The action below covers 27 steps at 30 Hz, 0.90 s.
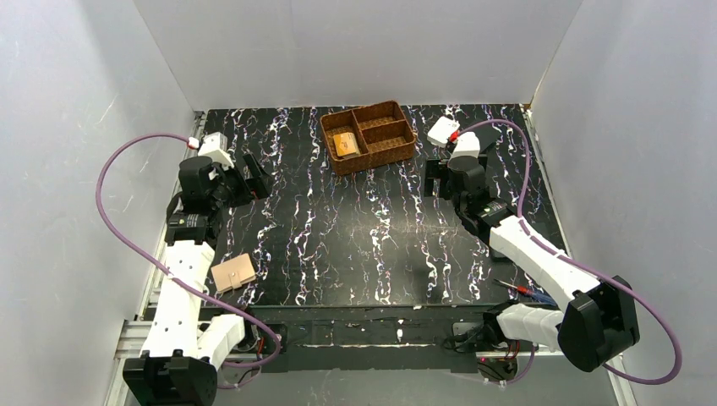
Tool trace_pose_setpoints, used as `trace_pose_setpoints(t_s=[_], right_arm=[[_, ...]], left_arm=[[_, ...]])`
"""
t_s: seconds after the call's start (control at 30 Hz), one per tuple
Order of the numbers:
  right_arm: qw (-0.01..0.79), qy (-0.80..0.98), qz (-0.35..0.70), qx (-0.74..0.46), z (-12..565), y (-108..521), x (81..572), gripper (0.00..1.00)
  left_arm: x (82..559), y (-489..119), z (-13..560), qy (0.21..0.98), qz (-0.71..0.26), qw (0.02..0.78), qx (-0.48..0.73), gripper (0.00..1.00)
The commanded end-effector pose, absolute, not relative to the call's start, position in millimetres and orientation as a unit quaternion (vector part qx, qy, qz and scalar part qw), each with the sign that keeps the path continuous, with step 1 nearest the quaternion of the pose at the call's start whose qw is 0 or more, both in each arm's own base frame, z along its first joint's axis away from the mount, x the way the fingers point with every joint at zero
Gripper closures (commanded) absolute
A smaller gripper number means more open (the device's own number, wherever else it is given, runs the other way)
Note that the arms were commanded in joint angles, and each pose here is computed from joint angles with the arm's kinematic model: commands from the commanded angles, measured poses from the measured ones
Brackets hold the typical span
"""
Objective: Put the credit cards into the card holder
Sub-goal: Open the card holder at the center of the board.
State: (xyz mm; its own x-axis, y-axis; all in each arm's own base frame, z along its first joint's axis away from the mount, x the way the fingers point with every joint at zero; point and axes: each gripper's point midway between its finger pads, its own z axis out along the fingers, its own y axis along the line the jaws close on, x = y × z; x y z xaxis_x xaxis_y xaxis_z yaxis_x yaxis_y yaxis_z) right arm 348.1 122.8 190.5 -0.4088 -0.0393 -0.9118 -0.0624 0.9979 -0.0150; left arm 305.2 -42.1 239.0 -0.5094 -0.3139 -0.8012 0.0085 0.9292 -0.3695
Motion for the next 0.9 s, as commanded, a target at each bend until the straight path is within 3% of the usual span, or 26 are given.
trace_pose_setpoints(t_s=[0.0,0.37,0.53,0.73,0.87], right_arm=[[0.564,0.825,0.042,-0.014,210.6,130.6,350.1,0.00],[0.539,0.833,0.107,-0.057,198.9,158.7,342.5,0.00],[0.508,0.847,0.131,-0.085,184.3,171.7,335.8,0.00],[0.507,0.846,0.144,-0.087,180.5,173.3,329.6,0.00],[0.501,0.847,0.154,-0.086,179.7,176.9,328.1,0.00]], left_arm=[[293.0,-42.0,220.5,0.869,-0.162,0.457,-0.097,0.01],[270.0,20.0,152.5,0.893,-0.016,0.342,-0.293,0.01],[232.7,66.5,117.9,0.830,0.075,0.267,-0.484,0.01],[199.4,73.4,68.0,0.752,0.029,0.124,-0.647,0.01],[195.9,69.2,44.7,0.744,0.004,0.082,-0.663,0.01]])
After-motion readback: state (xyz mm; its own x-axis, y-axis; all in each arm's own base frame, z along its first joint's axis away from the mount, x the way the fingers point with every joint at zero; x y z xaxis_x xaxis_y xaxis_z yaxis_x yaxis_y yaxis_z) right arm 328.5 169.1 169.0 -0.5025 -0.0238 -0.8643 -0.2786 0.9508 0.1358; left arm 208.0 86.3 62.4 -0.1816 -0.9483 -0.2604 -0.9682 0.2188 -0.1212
